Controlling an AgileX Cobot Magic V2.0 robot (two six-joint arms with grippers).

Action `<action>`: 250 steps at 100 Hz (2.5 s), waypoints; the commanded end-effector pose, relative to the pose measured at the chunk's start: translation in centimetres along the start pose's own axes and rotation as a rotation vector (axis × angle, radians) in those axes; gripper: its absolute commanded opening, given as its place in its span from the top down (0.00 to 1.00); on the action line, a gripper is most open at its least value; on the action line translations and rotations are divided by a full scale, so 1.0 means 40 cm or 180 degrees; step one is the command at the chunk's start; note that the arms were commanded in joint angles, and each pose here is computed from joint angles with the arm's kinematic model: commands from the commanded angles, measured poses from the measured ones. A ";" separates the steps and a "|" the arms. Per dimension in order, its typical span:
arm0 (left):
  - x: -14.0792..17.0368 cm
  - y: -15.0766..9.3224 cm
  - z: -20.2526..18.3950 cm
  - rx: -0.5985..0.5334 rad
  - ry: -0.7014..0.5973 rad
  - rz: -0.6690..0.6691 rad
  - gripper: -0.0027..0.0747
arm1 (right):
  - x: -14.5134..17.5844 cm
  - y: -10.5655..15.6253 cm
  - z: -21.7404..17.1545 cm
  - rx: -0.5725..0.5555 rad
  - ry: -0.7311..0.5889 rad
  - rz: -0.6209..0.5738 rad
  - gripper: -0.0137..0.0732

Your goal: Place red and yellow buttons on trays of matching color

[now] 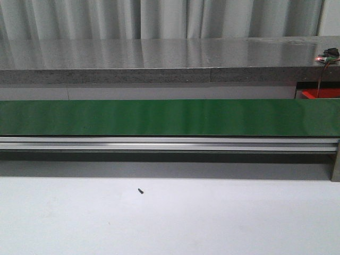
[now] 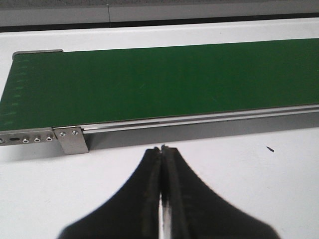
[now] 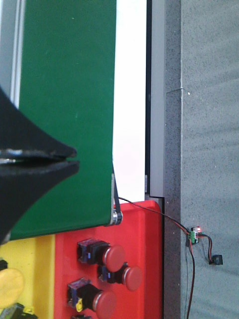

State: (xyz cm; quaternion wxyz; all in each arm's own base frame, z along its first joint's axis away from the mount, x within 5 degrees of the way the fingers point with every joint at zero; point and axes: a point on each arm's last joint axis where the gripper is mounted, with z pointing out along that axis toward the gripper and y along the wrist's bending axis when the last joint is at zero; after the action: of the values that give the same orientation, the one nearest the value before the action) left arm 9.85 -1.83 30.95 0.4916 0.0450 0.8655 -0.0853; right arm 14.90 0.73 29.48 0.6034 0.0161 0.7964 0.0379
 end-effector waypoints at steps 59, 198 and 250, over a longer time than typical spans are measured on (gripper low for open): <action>-0.034 -0.003 -0.011 0.0013 -0.0294 -0.0023 0.99 | 0.086 -0.022 -0.092 0.0086 -0.0918 -0.0114 0.92; -0.034 -0.003 -0.011 0.0012 -0.0301 -0.0023 0.99 | 0.251 -0.035 -0.178 0.0226 -0.1395 -0.0218 0.92; -0.034 -0.003 -0.011 0.0012 -0.0301 -0.0023 0.99 | 0.251 -0.035 -0.178 0.0226 -0.1395 -0.0218 0.92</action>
State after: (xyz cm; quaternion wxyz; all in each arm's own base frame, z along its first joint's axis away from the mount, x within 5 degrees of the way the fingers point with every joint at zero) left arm 9.85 -1.83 30.95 0.4916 0.0450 0.8655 -0.0853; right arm 5.68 -0.26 20.15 0.7220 0.0250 0.6914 -0.0069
